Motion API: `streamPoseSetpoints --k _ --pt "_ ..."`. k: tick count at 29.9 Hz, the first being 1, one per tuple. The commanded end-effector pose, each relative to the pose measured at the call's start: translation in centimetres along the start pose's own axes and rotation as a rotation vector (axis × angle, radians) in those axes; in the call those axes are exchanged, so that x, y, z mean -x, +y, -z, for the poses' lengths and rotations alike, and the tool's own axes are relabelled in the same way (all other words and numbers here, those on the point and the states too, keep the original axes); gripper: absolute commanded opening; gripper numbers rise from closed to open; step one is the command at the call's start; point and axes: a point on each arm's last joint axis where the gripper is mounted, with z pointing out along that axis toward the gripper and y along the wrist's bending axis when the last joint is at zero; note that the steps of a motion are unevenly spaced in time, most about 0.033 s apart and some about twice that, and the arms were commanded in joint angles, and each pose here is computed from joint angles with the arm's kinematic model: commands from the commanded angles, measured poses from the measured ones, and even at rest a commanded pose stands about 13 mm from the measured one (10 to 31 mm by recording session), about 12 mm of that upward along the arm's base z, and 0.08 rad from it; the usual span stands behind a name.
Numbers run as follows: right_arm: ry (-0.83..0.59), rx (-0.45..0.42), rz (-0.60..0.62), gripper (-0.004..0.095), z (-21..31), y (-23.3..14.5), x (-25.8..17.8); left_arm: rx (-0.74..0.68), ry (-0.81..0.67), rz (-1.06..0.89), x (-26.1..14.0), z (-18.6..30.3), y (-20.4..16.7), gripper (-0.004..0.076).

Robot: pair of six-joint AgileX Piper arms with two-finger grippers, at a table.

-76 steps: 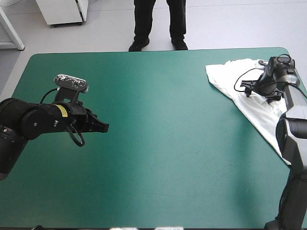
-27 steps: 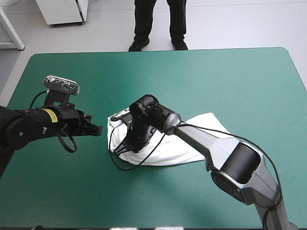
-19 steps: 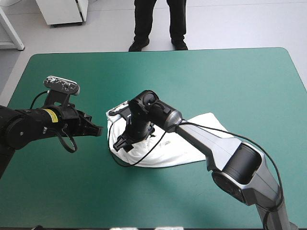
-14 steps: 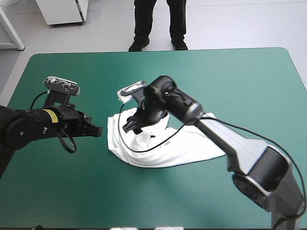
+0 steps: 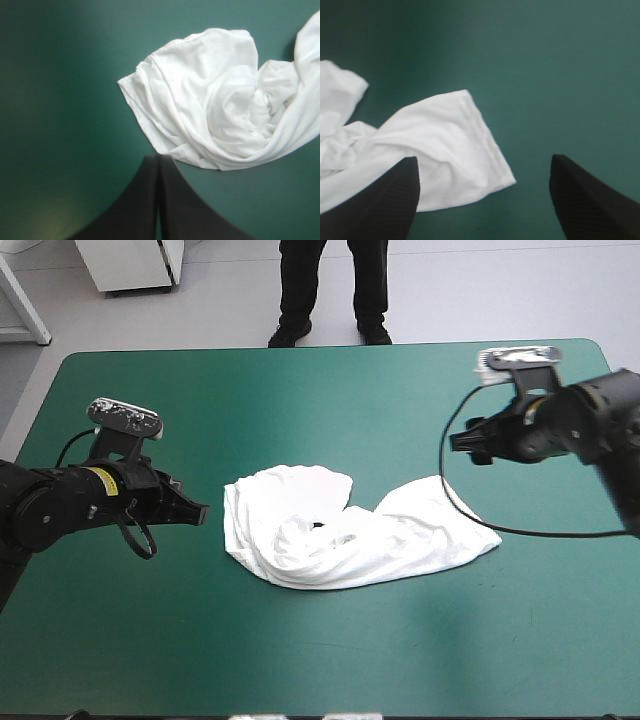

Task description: Fold the cloth

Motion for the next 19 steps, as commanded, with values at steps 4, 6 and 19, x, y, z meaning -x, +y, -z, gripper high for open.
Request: streamPoseSetpoints --k 4,6,19 --pt "-0.04 -0.06 -0.156 0.0674 3.1 -3.9 -3.5 0.088 -0.04 -0.011 1.0 0.0 0.7 0.0088" --pt "-0.019 -0.057 -0.152 0.0675 2.7 -3.9 -4.2 0.123 -0.004 -0.031 1.4 -1.3 0.9 0.0206" --pt "0.016 -0.034 -0.144 0.0612 1.7 -3.7 -4.4 0.154 0.226 0.011 7.0 -11.8 1.5 0.0502"
